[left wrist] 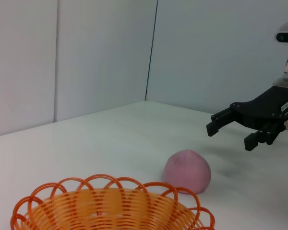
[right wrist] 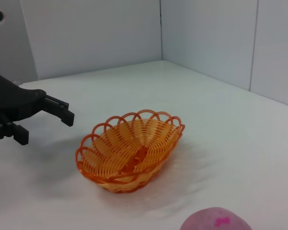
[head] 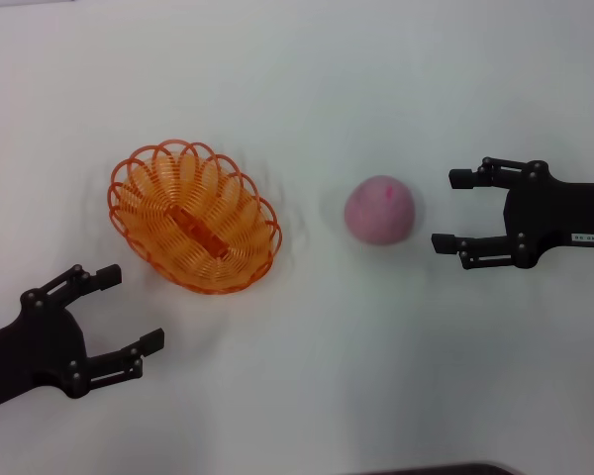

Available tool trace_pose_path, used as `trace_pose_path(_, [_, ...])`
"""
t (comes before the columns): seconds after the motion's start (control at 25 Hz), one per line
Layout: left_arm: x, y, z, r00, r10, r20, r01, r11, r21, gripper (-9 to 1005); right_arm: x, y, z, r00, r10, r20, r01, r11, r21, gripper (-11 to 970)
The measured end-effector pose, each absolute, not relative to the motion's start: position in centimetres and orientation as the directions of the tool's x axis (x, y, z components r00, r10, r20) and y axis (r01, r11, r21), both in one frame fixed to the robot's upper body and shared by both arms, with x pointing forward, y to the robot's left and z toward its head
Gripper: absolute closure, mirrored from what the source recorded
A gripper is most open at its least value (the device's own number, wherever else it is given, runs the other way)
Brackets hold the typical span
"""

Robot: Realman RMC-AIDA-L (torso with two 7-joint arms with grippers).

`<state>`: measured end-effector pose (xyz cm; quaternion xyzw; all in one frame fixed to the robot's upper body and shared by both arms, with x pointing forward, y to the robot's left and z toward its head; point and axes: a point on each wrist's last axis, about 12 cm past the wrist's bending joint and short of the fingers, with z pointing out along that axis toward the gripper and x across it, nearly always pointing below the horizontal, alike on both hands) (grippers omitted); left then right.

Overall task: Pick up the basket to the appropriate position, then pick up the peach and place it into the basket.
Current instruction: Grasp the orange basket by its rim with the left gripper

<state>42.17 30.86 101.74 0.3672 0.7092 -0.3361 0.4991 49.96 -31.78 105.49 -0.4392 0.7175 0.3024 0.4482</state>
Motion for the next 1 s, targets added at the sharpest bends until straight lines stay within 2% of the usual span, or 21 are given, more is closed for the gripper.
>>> trace_pose_path(0.6, [42.1,30.9,101.8,-0.241,0.176,-0.954,0.853,0.508,-0.121,63,50.0,-31.6,105.5,-0.219,-0.364,-0.905,-0.905,0.422,0.050,63])
trace_pose_path(0.76, [42.5,31.0,102.1,-0.335,0.115,-0.935,0.821,0.522,-0.230,64,50.1,-31.6,105.5,-0.220,-0.365,-0.905,-0.905,0.423,0.049,63])
trace_pose_path(1.0, [44.2,32.0,103.9,-0.551,-0.012,-0.834,0.719,0.501,-0.482,64,50.1,-31.6,105.5,-0.219,-0.367,-0.904,-0.905,0.423,0.048,63])
